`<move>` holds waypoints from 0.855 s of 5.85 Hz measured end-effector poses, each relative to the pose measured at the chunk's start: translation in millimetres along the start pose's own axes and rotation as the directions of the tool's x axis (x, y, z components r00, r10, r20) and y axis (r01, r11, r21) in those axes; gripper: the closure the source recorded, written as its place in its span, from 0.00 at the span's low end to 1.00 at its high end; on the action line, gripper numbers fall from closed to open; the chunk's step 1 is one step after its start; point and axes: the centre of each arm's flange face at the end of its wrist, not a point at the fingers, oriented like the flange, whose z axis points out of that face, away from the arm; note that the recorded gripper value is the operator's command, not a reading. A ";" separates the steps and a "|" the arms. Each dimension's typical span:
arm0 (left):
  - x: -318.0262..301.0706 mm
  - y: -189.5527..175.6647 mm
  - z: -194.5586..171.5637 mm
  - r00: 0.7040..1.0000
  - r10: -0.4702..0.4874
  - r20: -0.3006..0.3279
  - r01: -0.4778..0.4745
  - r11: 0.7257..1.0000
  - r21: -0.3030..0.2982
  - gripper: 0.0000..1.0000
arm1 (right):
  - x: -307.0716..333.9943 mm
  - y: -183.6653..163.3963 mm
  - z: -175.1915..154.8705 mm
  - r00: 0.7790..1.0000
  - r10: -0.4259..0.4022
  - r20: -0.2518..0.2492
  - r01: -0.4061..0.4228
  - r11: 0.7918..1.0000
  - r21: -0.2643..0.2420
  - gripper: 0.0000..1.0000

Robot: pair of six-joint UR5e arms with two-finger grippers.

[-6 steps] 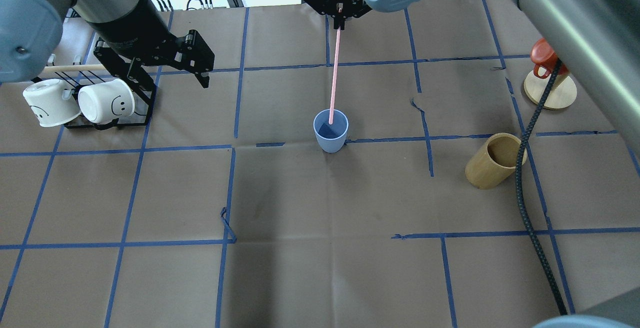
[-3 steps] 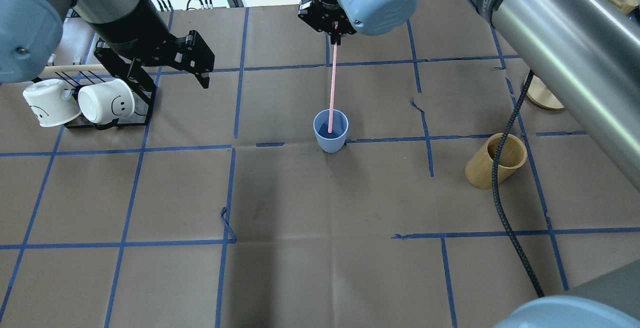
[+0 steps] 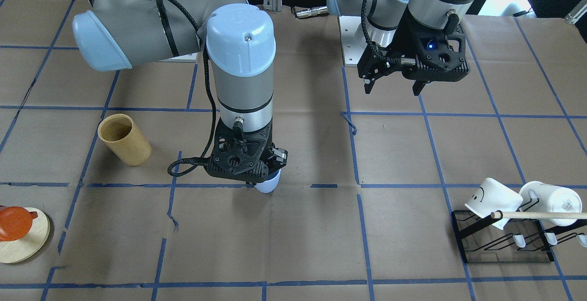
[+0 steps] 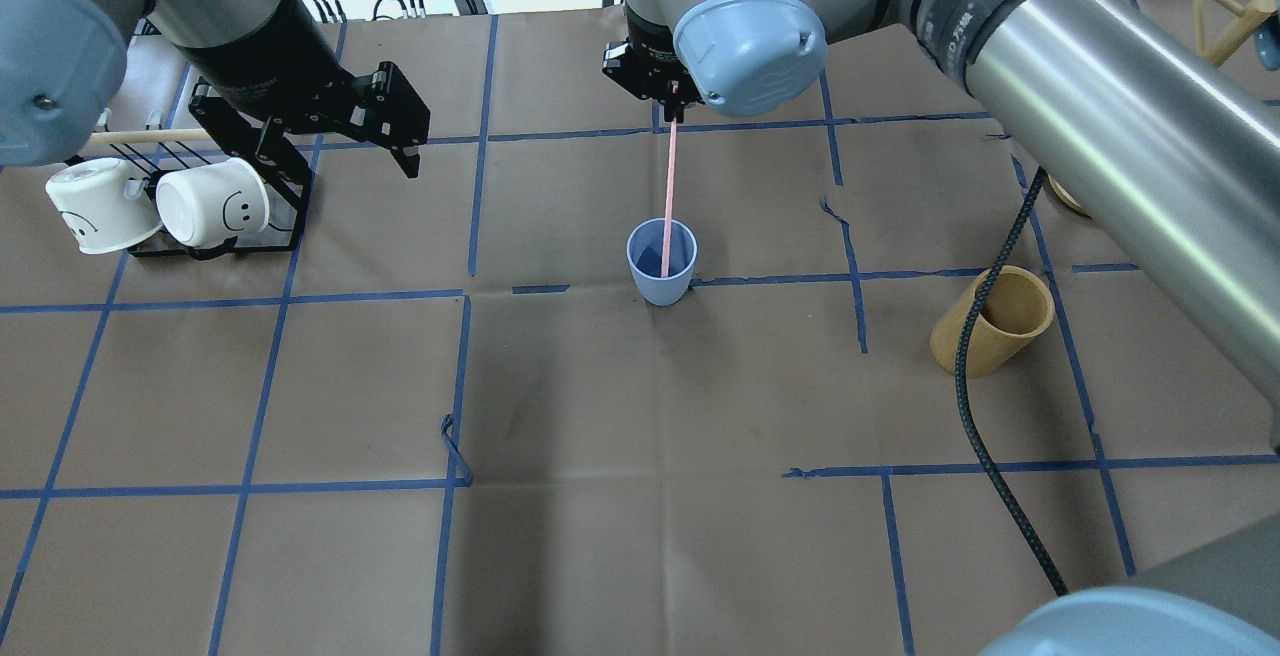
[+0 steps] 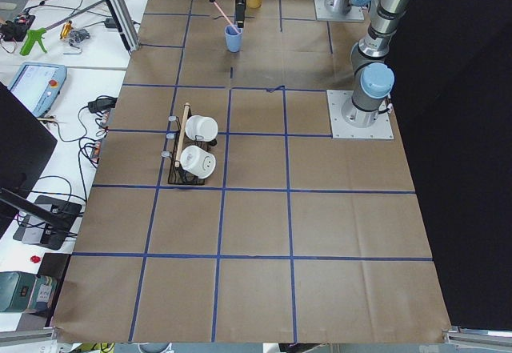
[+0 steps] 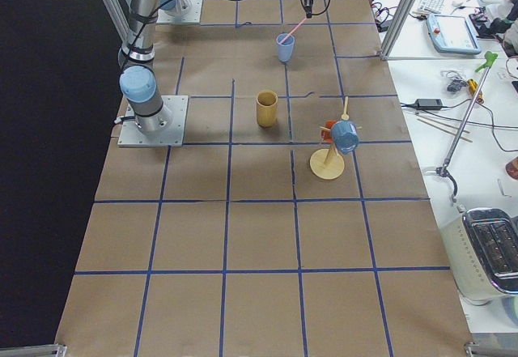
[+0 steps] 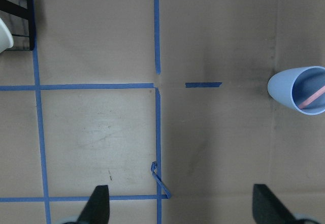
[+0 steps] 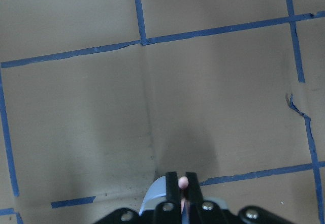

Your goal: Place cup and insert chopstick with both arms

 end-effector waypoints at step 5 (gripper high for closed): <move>0.4 0.3 0.6 1.000 0.001 0.001 -0.001 1.000 -0.001 0.02 | 30.0 -14.7 -24.0 0.999 -0.054 -0.007 0.054 0.999 -0.007 0.00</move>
